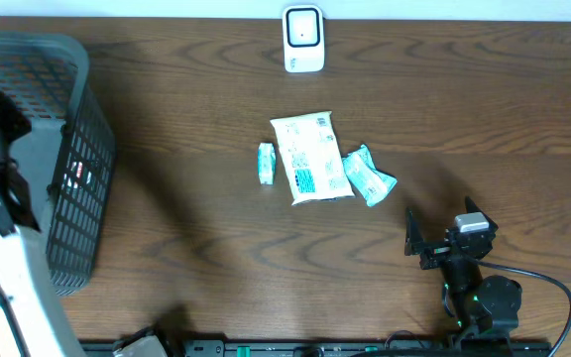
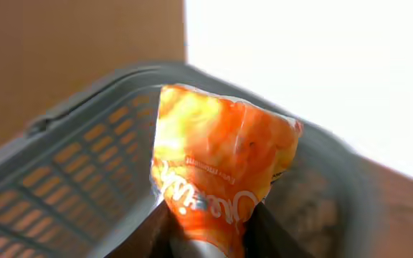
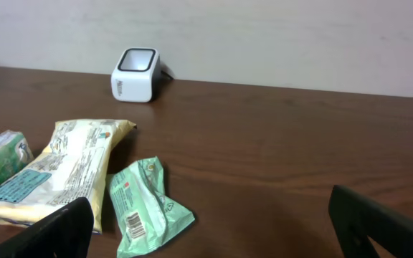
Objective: Scan the item barcode
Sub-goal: 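Lift the orange tissue pack out and drop it on the table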
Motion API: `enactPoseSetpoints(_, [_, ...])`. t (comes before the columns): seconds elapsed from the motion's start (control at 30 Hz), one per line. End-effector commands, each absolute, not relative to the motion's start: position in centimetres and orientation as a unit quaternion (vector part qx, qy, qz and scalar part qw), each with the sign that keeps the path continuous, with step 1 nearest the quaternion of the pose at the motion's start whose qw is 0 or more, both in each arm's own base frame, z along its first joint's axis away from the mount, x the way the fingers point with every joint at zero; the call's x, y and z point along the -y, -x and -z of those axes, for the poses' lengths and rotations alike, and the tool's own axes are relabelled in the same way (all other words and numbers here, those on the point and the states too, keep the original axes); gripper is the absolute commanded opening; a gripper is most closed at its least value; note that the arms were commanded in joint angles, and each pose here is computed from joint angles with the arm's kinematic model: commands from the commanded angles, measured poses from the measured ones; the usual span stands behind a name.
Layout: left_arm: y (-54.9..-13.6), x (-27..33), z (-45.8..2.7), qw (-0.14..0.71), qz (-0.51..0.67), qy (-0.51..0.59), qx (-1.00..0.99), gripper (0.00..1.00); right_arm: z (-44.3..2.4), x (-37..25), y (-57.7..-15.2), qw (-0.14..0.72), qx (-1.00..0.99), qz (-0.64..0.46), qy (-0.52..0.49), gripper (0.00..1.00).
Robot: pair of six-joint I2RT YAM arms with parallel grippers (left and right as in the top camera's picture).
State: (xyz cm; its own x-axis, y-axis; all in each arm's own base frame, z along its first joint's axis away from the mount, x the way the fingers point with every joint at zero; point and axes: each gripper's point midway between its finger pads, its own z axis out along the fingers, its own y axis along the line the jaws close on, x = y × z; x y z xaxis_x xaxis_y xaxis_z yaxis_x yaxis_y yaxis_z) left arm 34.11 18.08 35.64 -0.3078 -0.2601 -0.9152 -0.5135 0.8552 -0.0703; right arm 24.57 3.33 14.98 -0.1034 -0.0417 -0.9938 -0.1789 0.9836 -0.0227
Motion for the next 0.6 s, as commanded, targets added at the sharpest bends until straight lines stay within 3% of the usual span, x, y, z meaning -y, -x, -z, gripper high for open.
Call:
enactPoseSetpoints(0.0, [-34.8,-14.3,-36.1,0.546,-0.057,0.255,-0.796,0.3,-14.9,-3.4,-24.5,0.666,-0.74,-0.048,0.08,0.99])
enactPoseSetpoints(0.1, [-36.5,-6.8,-34.2,0.516,0.016,0.177,-0.838,0.3,-14.9,-3.4,-24.5,0.666,-0.74,-0.048,0.08,0.99])
enactPoseSetpoints(0.3, [-37.3,1.8,-31.3,0.465,0.069,0.082,-0.879,0.28,-14.9,-3.4,-24.5,0.666,-0.74,-0.048,0.08,0.99])
enactPoseSetpoints(0.57, [-35.3,7.1,-24.6,0.338,0.055,0.016,-0.939,0.27,-14.9,-3.4,-24.5,0.666,-0.74,-0.048,0.08,0.99])
